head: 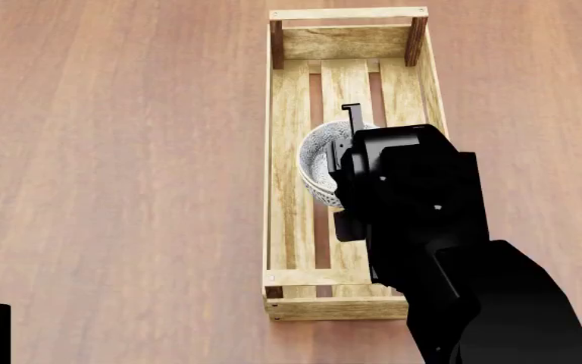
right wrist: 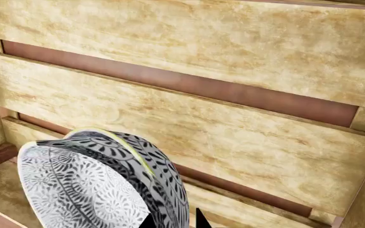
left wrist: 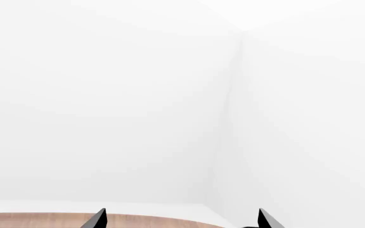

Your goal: Stack the right bowl on the left bowl and place them in the tray.

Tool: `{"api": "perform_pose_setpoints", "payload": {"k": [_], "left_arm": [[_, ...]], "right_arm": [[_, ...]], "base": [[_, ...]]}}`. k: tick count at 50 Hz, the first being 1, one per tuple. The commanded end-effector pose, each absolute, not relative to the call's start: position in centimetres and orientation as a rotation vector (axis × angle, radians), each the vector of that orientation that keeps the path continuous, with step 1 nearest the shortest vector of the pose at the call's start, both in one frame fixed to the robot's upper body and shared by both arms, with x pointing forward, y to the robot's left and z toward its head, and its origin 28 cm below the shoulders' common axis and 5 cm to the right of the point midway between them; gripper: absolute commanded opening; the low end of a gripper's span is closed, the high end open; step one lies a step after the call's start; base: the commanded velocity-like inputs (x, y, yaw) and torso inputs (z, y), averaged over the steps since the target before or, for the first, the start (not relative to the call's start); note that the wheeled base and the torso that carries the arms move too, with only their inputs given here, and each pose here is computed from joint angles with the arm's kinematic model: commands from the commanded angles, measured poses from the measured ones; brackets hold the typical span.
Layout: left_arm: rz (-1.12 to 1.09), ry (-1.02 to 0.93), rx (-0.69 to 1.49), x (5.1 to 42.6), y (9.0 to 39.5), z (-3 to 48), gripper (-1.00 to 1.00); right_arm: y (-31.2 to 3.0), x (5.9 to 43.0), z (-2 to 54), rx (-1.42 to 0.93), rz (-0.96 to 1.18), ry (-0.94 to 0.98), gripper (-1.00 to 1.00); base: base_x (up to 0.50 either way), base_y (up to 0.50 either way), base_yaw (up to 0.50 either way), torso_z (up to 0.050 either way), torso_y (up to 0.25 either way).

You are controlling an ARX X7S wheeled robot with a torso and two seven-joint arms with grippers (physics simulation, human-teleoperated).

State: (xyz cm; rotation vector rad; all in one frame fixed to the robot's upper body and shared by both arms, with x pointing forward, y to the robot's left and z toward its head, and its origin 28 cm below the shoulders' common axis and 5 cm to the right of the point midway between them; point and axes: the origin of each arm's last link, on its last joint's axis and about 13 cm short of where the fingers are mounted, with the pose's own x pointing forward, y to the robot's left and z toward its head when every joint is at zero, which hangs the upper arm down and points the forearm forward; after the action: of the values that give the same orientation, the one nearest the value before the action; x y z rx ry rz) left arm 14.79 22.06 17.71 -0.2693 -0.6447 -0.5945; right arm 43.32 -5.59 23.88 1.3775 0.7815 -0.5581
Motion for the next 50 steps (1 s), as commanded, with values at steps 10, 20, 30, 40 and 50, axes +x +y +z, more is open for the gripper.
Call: {"api": "perform_pose_setpoints", "payload": {"k": [10, 20, 30, 40, 50], "left_arm": [[-0.577, -0.687, -0.259, 15.2, 22.6, 18.0, 1.0], [-0.579, -0.688, -0.259, 15.1, 22.5, 18.1, 1.0], [-0.582, -0.687, -0.26, 15.2, 22.5, 18.1, 1.0], [-0.585, -0.697, -0.262, 15.0, 22.5, 18.3, 1.0], [-0.591, -0.706, -0.263, 14.7, 22.4, 18.5, 1.0]], "right_arm": [[-5.8, 43.6, 24.7, 1.426, -0.536, 0.706, 1.0], [-5.9, 43.6, 24.9, 1.426, -0.538, 0.701, 1.0], [-6.1, 43.7, 25.2, 1.426, -0.554, 0.693, 1.0], [-6.1, 43.8, 26.1, 1.419, -0.562, 0.672, 1.0], [-6.3, 43.8, 27.1, 1.413, -0.556, 0.645, 1.0]], "base": [[0.0, 0.0, 0.0, 0.0, 0.0], [0.0, 0.0, 0.0, 0.0, 0.0], [0.0, 0.0, 0.0, 0.0, 0.0], [0.0, 0.0, 0.0, 0.0, 0.0], [0.0, 0.0, 0.0, 0.0, 0.0]]}}
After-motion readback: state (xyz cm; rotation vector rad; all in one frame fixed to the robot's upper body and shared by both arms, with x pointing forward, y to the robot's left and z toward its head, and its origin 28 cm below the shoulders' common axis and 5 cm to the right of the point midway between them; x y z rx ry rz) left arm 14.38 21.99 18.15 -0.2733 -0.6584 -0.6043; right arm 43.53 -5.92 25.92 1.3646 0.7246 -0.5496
